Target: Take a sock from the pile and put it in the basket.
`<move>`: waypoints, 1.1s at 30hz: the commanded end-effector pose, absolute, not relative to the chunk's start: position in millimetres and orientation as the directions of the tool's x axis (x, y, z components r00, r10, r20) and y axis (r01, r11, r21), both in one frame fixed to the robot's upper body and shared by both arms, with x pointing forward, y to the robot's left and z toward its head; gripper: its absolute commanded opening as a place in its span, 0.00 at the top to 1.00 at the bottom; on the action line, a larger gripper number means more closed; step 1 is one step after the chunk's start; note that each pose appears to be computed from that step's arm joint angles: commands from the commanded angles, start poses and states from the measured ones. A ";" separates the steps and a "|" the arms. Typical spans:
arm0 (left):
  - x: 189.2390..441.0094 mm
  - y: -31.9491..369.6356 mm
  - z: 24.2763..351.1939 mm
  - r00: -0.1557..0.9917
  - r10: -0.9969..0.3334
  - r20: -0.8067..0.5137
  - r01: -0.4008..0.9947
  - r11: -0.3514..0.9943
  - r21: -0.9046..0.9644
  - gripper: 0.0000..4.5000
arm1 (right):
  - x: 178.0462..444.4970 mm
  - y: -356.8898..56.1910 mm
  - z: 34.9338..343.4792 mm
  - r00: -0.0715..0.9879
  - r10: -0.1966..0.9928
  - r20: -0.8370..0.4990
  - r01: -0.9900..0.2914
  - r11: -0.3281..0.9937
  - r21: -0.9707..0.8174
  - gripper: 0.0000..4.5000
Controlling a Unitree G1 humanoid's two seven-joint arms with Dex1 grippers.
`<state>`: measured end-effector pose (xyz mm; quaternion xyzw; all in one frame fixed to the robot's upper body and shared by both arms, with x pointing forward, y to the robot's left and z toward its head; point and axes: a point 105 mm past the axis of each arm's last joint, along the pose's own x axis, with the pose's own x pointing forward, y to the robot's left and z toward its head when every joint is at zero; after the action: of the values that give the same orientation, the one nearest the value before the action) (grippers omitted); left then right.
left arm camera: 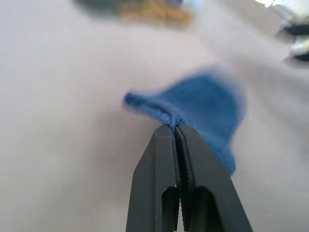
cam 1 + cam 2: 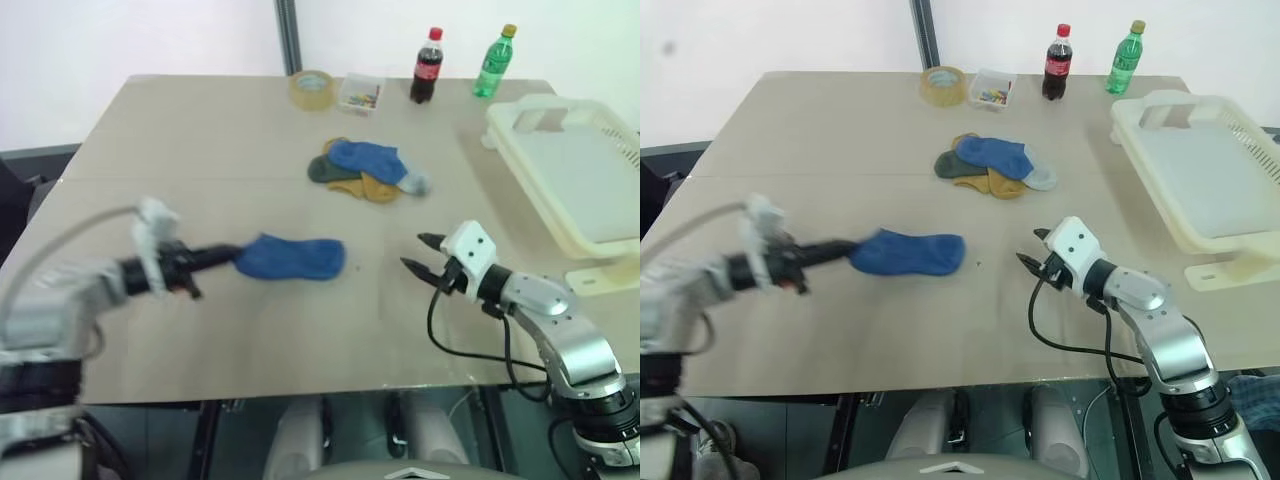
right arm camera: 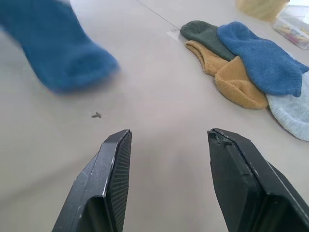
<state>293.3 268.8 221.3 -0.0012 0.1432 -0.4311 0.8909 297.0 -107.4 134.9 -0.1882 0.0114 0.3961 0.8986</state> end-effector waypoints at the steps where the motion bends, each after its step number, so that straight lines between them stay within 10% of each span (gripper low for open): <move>1: 277.4 254.7 258.6 0.455 -0.857 -0.242 0.857 0.495 -0.142 0.99 | 296.6 -115.4 148.8 0.712 0.693 -0.112 -0.679 0.641 -0.358 0.44; 7: 290.9 159.8 185.8 0.245 -0.879 -0.409 0.903 0.360 -0.233 0.99 | 300.9 -131.2 148.9 0.769 0.629 -0.113 -0.620 0.692 -0.370 0.44; 12: 294.5 109.5 139.0 0.225 -0.887 -0.404 0.894 0.353 -0.275 0.63 | 297.8 -125.2 149.5 0.771 0.625 -0.121 -0.619 0.693 -0.369 0.44; 32: 291.1 221.5 116.3 0.513 -0.658 -0.552 0.792 0.611 0.007 0.57 | 296.4 -21.4 96.4 0.380 0.880 -0.284 -0.924 0.378 -0.062 0.44; 33: 289.7 219.3 114.0 0.517 -0.660 -0.545 0.787 0.617 -0.001 0.55 | 296.5 -20.8 90.6 0.364 0.881 -0.303 -0.930 0.364 -0.061 0.55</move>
<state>290.4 220.9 111.8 0.1154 0.2640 -0.4246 0.8583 297.4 -23.3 88.7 -0.1001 0.1215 0.5400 0.8268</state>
